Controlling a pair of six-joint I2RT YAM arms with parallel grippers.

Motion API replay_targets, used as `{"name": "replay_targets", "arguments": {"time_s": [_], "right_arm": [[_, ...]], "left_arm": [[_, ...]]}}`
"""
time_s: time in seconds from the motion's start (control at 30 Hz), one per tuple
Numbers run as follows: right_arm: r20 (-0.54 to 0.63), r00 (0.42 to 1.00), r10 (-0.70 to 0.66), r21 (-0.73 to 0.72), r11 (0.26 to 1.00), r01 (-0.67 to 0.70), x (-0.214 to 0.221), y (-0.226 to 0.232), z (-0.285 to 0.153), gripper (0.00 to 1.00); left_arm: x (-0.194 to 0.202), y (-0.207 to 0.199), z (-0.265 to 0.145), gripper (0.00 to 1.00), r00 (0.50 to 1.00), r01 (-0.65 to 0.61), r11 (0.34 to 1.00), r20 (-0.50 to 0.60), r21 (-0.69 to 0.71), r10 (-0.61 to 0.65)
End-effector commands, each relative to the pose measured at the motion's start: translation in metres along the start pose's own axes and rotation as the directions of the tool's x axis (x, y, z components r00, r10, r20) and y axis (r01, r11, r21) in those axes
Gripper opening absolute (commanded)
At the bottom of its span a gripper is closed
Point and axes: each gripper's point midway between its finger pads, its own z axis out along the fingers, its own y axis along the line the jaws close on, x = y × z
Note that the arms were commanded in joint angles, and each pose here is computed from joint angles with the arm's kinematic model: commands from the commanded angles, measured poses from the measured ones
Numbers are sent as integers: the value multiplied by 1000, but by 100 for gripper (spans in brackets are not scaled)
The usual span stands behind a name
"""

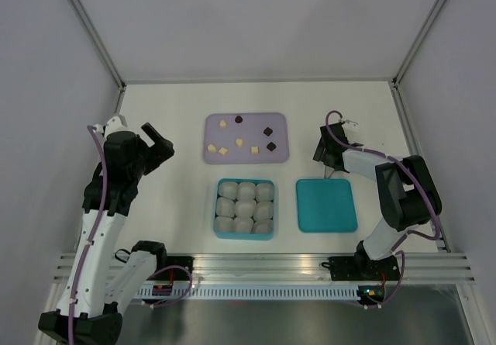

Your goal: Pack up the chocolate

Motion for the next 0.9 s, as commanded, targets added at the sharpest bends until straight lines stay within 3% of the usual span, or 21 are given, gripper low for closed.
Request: {"name": "replay_targets", "arguments": {"time_s": [0.0,0.33,0.87], "right_arm": [[-71,997,-22,92,995,28,21,-20,5,85],[-109,994,-16,68,997,24,35,-19,6,78],[-58,998,-3,18,1000,4,21,-13,-5,50]], "left_arm": [[-6,-2,0,100,999,30,1000,35,8,-30],[-12,-4,-10,100,997,38,999,67,34,-40],[-13,-4,-14,100,996,42,998,77,42,-45]]}}
